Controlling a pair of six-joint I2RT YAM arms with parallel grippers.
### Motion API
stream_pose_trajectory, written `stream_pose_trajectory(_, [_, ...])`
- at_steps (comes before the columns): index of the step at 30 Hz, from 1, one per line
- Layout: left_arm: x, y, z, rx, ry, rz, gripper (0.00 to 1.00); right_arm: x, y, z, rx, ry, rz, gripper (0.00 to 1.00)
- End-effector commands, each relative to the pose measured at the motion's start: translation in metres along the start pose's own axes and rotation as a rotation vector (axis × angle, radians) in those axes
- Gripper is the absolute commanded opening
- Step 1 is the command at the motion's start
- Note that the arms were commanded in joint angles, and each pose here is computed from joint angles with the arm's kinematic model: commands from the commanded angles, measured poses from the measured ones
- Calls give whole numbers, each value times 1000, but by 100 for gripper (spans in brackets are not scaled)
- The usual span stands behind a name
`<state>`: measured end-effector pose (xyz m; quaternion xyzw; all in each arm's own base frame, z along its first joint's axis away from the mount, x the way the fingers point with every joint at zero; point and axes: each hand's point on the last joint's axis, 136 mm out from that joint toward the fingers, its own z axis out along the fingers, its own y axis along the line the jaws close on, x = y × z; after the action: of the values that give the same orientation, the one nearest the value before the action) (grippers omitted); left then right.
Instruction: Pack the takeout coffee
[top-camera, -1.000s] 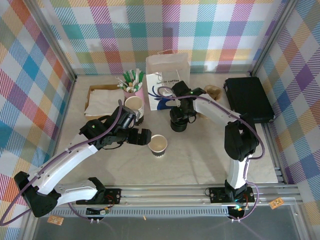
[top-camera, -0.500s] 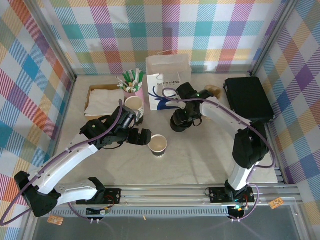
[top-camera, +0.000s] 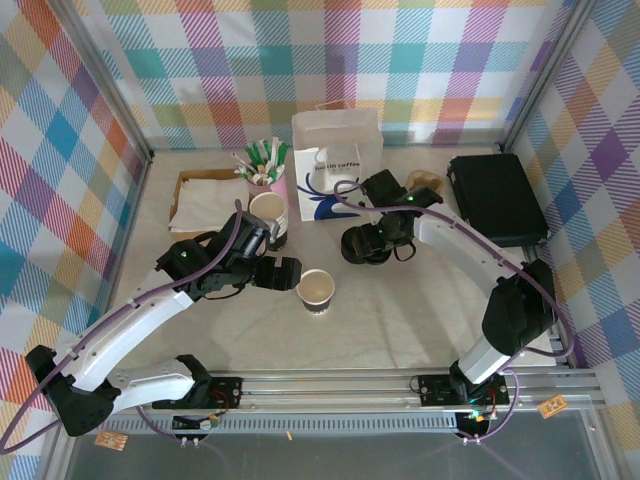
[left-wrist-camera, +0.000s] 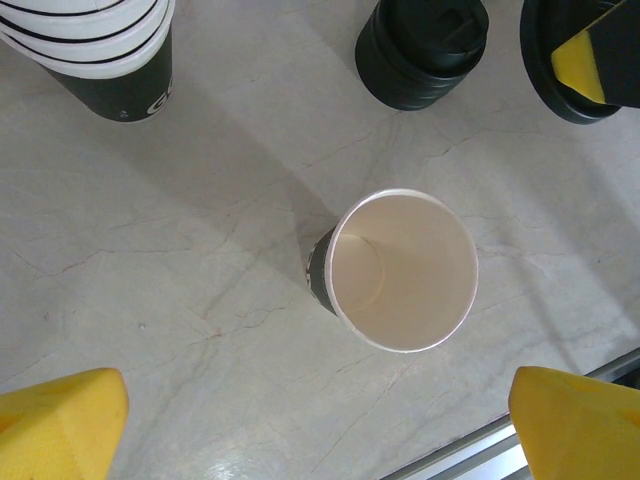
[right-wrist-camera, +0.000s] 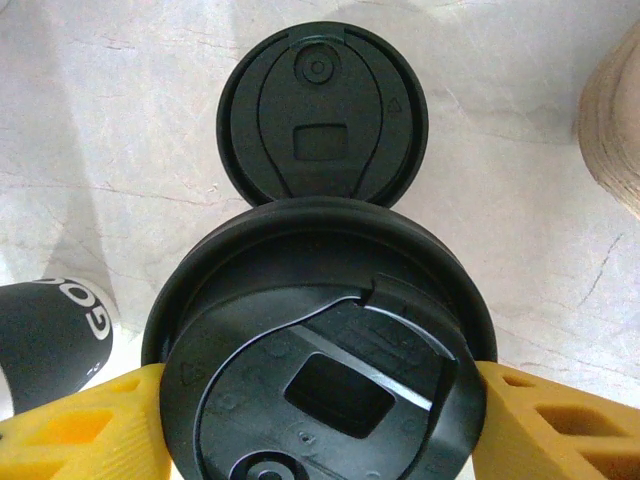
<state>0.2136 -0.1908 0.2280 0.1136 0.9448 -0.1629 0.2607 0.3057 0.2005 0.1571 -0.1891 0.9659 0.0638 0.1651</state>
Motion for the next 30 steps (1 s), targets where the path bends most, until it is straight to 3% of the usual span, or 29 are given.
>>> stream_pose_trajectory(1, [-3, -1, -4, 7, -30, -11, 97, 13, 6, -17, -29, 11, 5, 64])
stream_pose_trajectory(17, [21, 29, -18, -114, 8, -117, 95, 27, 53, -94, -148, -23, -74, 63])
stream_pose_trajectory(30, [38, 55, -31, -187, -36, -197, 95, 24, 94, -107, -209, -9, -166, 64])
